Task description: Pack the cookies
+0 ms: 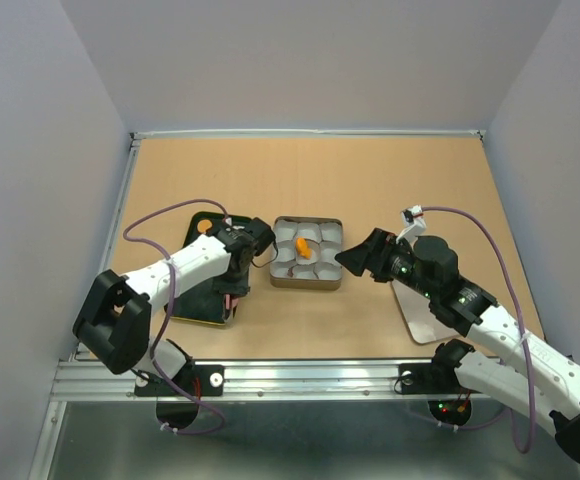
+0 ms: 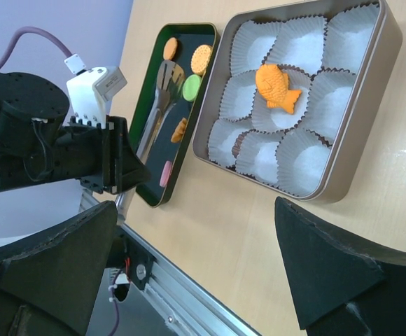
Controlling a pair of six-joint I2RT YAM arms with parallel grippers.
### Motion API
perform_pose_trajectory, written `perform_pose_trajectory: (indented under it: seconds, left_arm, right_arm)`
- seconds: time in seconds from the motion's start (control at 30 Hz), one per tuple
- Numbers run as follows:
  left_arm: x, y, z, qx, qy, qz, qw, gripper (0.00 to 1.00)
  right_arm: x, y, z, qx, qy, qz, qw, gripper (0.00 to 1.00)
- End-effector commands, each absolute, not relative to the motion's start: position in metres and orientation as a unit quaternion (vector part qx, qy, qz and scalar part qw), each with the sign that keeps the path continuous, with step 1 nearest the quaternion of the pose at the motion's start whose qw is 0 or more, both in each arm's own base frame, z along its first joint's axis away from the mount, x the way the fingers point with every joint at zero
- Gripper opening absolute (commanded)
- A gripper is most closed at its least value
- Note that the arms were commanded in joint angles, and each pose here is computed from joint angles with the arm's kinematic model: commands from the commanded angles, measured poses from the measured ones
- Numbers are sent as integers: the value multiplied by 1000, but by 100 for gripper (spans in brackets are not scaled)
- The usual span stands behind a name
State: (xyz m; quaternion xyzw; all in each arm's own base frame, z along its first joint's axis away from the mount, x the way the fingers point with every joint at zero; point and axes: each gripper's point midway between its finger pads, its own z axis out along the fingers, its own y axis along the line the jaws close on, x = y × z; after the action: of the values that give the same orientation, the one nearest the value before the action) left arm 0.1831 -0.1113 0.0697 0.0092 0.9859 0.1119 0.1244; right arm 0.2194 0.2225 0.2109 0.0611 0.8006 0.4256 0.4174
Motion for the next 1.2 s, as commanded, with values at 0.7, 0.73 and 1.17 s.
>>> perform_pose_trajectory:
  seconds: [0.7,0.73,1.17]
  left_arm:
    - [205,-150,131,0,976,-69,208,61]
    - [204,-149,131,1,975,-73,208,62]
    - [206,-112,120,-11,981,38,189,65]
  right_arm:
    - [218,220,225,74,785,444,427,98]
    - [218,220,226,75,785,444,426,98]
    - [220,218,218,76,790,433,427,98]
